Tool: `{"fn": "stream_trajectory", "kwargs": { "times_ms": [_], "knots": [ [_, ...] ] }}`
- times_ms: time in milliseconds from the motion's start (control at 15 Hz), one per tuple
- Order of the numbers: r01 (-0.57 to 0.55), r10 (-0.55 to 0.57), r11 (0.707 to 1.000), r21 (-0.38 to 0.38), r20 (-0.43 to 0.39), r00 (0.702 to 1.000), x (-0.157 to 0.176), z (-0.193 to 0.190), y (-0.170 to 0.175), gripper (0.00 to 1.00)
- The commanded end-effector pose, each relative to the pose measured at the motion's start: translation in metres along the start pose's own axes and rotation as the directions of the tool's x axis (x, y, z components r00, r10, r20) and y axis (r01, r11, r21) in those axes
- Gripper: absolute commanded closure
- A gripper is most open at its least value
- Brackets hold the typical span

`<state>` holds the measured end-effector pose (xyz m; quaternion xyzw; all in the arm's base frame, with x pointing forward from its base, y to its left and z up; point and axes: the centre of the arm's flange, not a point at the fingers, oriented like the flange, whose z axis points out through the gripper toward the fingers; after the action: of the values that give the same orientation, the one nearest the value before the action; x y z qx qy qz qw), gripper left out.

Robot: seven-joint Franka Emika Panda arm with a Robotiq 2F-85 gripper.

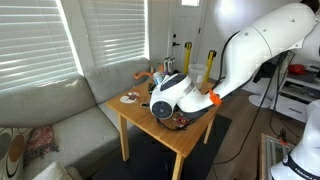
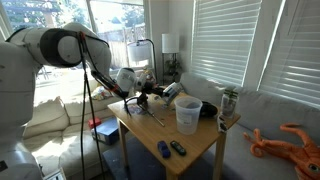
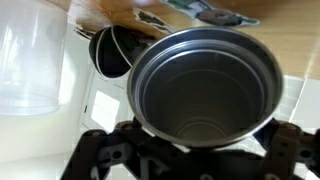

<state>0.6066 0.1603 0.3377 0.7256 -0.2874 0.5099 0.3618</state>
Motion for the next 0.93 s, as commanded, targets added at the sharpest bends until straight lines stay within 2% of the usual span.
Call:
{"fn": "stream_trajectory", "kwargs": {
  "times_ms": [0, 533, 867],
  "knots": [
    [0.024, -0.025, 1.000, 0.006, 0.061, 0.998, -0.021, -0.003, 0.002, 0.00],
    [0.006, -0.015, 0.999, 0.043, 0.209, 0.978, -0.018, -0.010, 0.002, 0.00],
    [-0.006, -0.018, 0.997, 0.072, 0.320, 0.947, -0.010, -0.017, 0.005, 0.00]
  ]
}}
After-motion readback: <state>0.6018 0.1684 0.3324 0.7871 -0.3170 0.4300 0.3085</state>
